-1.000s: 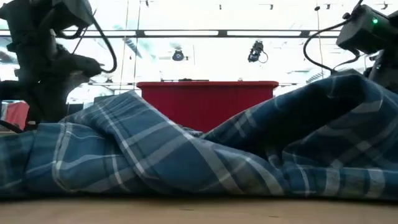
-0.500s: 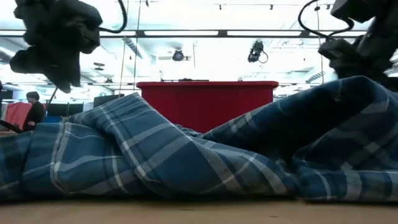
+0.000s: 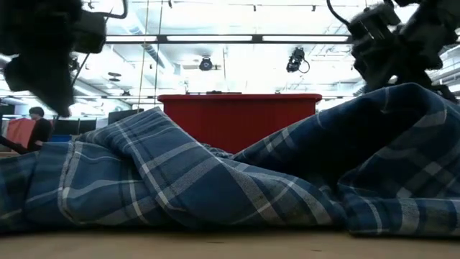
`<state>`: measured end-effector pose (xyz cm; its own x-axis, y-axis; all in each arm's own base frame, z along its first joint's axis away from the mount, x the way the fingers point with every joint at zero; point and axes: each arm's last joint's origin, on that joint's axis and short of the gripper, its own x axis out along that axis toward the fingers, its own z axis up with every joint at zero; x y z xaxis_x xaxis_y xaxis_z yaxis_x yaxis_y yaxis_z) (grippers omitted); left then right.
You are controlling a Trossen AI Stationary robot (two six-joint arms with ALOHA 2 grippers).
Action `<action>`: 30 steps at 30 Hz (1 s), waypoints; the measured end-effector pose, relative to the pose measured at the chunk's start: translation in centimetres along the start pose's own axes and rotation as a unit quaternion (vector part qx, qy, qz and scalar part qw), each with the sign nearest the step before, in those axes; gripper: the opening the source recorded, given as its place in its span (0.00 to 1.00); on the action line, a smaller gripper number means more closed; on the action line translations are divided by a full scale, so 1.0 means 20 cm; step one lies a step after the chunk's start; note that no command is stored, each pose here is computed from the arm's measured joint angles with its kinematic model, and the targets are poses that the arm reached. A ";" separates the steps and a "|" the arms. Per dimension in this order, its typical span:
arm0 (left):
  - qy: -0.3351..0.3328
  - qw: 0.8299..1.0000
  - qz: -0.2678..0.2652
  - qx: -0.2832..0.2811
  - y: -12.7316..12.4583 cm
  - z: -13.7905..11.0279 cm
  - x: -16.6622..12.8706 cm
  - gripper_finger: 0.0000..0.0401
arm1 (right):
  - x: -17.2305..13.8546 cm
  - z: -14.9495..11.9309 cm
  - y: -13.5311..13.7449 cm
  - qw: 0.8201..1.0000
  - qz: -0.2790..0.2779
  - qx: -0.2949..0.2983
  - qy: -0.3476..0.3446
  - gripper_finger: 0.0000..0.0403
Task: Fold laundry
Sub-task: Fold the blue pants
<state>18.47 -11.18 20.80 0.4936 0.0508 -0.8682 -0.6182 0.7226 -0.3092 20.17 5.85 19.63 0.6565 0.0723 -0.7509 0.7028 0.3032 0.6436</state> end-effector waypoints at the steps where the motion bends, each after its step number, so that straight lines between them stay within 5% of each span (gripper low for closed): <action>1: 0.000 1.000 -0.010 0.002 -0.02 -0.01 0.01 0.46 | 0.03 -0.03 0.02 1.000 0.013 0.002 0.000 0.32; 9: 0.048 0.996 -0.066 0.030 -0.15 -0.15 0.10 0.46 | 0.20 -0.28 0.07 0.991 0.056 -0.037 0.114 0.32; 14: 0.034 0.990 -0.135 -0.012 -0.25 -0.20 0.13 0.46 | 0.28 -0.38 0.02 0.982 0.030 -0.091 0.165 0.32; 18: 0.020 0.988 -0.144 -0.050 -0.29 -0.19 0.23 0.44 | 0.37 -0.42 -0.04 0.976 -0.012 -0.108 0.190 0.32; 25: -0.028 0.969 -0.235 -0.069 -0.39 -0.11 0.31 0.40 | 0.46 -0.44 -0.03 0.973 0.025 -0.134 0.186 0.32; 30: -0.034 0.975 -0.213 -0.061 -0.38 -0.11 0.40 0.38 | 0.54 -0.37 -0.02 0.971 0.051 -0.154 0.175 0.32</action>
<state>25.84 -17.77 15.39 0.7582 -0.1867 -0.6247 -0.4152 0.6005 -0.6834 25.00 13.57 10.15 0.5478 0.4183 -0.7246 0.4887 0.5430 0.6829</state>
